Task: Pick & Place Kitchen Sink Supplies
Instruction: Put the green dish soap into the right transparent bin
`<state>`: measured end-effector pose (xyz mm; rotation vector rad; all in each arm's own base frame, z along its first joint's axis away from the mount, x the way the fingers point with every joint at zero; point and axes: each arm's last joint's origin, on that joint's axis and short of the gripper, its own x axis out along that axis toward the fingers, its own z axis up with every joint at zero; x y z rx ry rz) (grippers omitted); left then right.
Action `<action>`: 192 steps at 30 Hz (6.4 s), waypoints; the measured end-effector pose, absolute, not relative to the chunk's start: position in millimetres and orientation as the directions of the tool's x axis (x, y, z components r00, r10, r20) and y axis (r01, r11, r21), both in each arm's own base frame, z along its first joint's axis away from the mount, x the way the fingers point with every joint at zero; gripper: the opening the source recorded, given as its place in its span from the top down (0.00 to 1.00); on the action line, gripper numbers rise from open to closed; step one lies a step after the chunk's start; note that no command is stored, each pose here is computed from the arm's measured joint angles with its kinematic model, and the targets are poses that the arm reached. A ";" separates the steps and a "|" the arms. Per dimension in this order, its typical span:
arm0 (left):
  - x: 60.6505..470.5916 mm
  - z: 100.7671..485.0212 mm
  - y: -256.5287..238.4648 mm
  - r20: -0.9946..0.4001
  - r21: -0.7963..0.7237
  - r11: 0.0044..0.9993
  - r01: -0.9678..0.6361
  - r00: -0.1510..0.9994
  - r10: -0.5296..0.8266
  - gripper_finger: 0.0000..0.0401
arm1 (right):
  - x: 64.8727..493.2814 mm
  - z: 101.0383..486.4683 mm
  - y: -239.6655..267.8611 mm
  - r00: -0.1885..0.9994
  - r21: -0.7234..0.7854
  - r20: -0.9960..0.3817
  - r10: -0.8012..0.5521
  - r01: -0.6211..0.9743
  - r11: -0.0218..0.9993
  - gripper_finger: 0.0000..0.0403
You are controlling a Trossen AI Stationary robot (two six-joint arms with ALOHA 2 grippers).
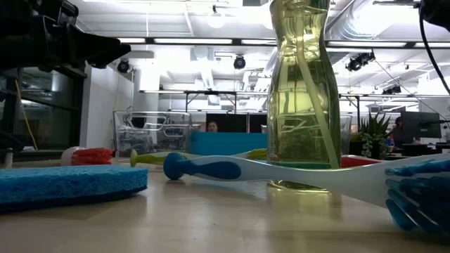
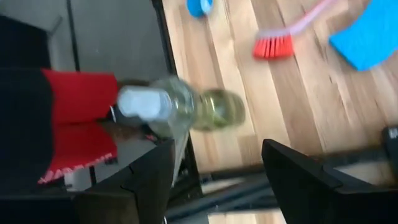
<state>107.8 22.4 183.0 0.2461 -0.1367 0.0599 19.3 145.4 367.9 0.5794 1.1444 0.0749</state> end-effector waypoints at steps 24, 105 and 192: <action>107.8 183.0 22.4 0.142 0.239 0.968 -0.076 0.989 0.042 0.42 | 27.3 330.8 210.4 0.220 0.236 -0.948 0.231 -0.005 0.972 0.41; 108.6 175.1 22.6 0.062 0.223 0.973 -0.057 0.997 0.045 0.42 | 55.6 250.3 234.4 0.626 0.138 -0.729 0.276 -0.260 0.956 0.40; 108.6 175.1 22.6 0.062 0.223 0.973 -0.058 0.997 0.045 0.42 | 265.0 309.8 -184.6 0.414 0.006 -0.515 -0.751 0.877 0.480 0.46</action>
